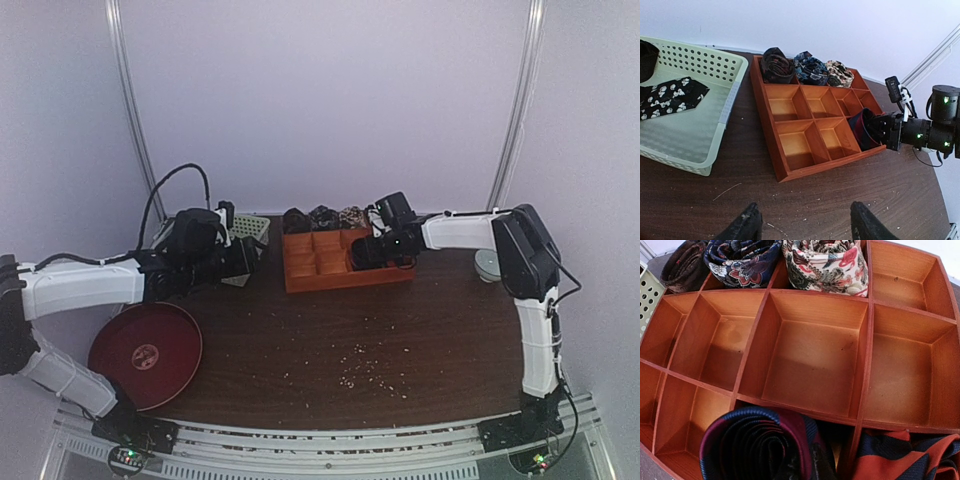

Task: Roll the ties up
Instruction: Adjust the tie in the storage box, then reset both arms

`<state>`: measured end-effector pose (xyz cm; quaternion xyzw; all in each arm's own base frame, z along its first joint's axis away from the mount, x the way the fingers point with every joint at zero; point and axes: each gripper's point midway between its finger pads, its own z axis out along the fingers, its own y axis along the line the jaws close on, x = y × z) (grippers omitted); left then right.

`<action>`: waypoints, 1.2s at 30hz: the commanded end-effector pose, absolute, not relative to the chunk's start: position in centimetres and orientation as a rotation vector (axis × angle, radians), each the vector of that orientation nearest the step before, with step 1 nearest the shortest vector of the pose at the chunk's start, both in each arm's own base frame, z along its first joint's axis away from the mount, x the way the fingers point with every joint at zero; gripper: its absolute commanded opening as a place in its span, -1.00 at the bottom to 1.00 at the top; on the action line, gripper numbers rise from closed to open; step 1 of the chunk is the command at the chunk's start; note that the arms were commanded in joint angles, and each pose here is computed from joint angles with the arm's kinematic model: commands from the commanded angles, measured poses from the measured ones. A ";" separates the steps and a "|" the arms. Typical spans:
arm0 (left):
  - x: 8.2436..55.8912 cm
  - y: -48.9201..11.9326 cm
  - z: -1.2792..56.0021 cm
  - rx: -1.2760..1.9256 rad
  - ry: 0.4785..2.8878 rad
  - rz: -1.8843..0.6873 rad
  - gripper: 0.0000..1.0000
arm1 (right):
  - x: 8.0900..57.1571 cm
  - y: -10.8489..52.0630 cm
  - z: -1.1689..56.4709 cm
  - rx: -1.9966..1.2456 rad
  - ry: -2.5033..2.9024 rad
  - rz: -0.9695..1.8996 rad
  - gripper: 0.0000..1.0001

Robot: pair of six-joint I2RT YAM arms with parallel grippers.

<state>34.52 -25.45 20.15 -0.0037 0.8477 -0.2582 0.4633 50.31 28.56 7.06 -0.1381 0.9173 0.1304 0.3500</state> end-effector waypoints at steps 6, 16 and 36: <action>34.4 -25.2 20.7 -0.010 2.063 -0.629 0.22 | 50.4 28.4 7.4 -0.331 2.426 0.327 -0.72; 33.3 -23.3 23.1 -0.018 2.027 -0.589 0.29 | 49.2 26.6 14.9 -0.262 2.353 0.310 0.00; 29.3 -22.1 29.3 0.230 1.948 -0.597 0.96 | 30.8 20.6 23.4 -0.027 2.171 0.552 1.00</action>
